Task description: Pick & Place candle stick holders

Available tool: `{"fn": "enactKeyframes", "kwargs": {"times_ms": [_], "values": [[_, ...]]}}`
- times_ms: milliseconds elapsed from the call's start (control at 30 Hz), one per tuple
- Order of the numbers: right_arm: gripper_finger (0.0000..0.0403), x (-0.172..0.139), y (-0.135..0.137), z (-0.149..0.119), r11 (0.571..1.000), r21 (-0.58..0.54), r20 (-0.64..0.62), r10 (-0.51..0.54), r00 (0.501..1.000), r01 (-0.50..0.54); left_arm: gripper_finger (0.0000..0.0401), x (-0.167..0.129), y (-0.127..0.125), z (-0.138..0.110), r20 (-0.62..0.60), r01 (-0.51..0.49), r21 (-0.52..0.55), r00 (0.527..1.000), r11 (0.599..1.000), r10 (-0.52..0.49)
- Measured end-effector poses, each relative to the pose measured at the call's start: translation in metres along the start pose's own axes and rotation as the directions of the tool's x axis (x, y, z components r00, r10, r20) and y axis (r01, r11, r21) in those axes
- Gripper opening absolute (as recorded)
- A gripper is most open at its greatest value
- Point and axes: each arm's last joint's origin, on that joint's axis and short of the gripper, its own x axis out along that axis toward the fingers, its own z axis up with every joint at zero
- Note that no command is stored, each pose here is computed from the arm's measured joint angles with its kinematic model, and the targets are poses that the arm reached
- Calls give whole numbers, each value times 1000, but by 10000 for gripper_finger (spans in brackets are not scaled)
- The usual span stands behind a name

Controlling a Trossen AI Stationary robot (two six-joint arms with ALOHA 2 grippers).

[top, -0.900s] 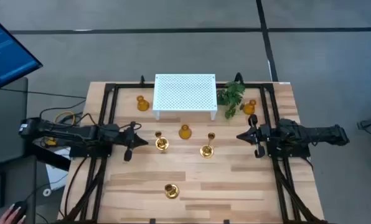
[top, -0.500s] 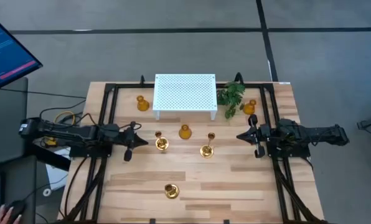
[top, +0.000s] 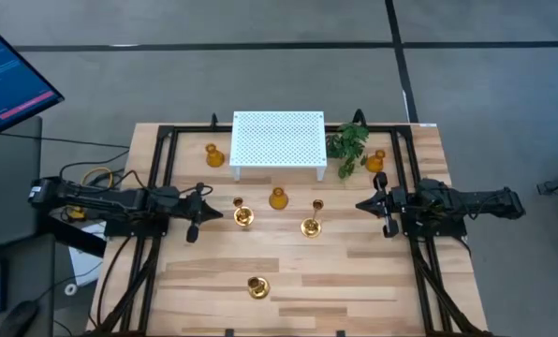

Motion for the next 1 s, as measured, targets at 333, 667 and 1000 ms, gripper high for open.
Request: {"fn": "enactKeyframes", "kwargs": {"times_ms": [333,667,1000], "values": [[0,0,0,0,1000,0,0,0,1000,0,8,0,0,0,0,0,0,1000,1000,0],[0,0,0,0,1000,0,0,0,1000,0,8,0,0,2,18,0,0,1000,1000,0],[0,0,0,0,1000,0,0,-1,1000,1,8,0,0,2,21,0,0,1000,1000,0]]}}
